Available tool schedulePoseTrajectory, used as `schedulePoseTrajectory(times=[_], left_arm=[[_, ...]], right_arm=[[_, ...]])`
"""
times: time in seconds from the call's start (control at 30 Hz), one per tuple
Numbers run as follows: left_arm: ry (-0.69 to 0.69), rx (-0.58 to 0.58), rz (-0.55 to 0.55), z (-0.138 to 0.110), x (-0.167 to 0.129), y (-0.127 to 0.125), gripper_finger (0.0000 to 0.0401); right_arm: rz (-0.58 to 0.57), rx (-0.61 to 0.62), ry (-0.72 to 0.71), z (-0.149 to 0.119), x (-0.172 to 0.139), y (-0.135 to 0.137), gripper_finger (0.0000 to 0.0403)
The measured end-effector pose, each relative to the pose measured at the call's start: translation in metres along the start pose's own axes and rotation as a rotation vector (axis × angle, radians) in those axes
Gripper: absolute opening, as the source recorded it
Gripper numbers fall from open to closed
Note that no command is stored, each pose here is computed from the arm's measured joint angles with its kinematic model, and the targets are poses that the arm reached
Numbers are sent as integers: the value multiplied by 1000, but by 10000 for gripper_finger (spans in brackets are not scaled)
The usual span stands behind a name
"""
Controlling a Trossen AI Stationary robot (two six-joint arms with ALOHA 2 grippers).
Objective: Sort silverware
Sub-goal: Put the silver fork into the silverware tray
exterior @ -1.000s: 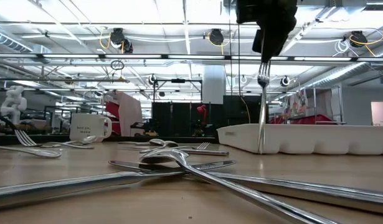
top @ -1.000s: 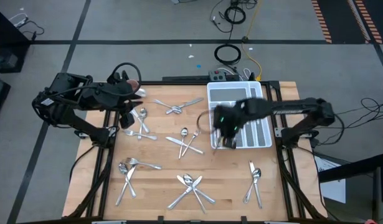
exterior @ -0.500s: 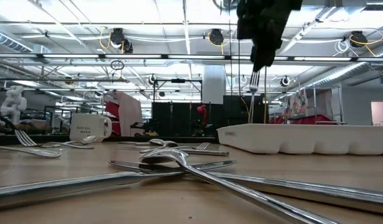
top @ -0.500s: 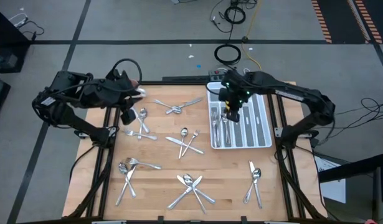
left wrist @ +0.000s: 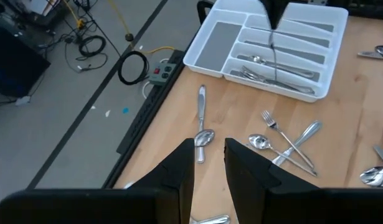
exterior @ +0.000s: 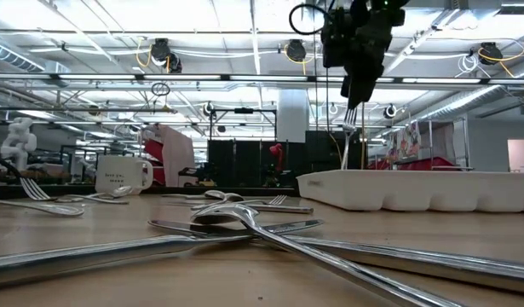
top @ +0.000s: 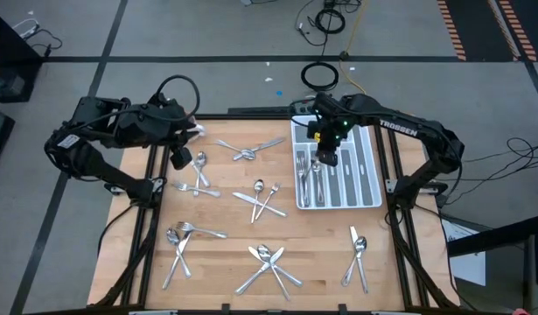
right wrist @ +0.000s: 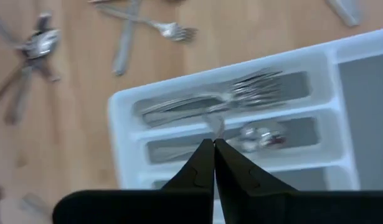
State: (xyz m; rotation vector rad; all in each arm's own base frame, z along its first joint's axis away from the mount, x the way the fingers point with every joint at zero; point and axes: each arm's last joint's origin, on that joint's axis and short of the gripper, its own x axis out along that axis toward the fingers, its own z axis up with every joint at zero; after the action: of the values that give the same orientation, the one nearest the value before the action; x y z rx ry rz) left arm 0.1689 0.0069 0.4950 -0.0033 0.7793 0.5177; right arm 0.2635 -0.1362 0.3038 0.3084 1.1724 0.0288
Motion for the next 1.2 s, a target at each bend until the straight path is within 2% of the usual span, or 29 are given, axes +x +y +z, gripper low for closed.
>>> schedulePoseTrajectory(times=[0.27,0.4,0.8,1.2], left_arm=[[0,-6,1,0,0,0,93],[0,-6,0,0,0,0,93],[1,-9,-1,0,0,0,93],[1,-10,-1,0,0,0,93]], right_arm=[[10,-48,-43,13,-48,25,0],[13,-60,-60,16,-60,32,0],[132,-61,-18,24,-40,29,0],[213,-72,60,36,-5,15,0]])
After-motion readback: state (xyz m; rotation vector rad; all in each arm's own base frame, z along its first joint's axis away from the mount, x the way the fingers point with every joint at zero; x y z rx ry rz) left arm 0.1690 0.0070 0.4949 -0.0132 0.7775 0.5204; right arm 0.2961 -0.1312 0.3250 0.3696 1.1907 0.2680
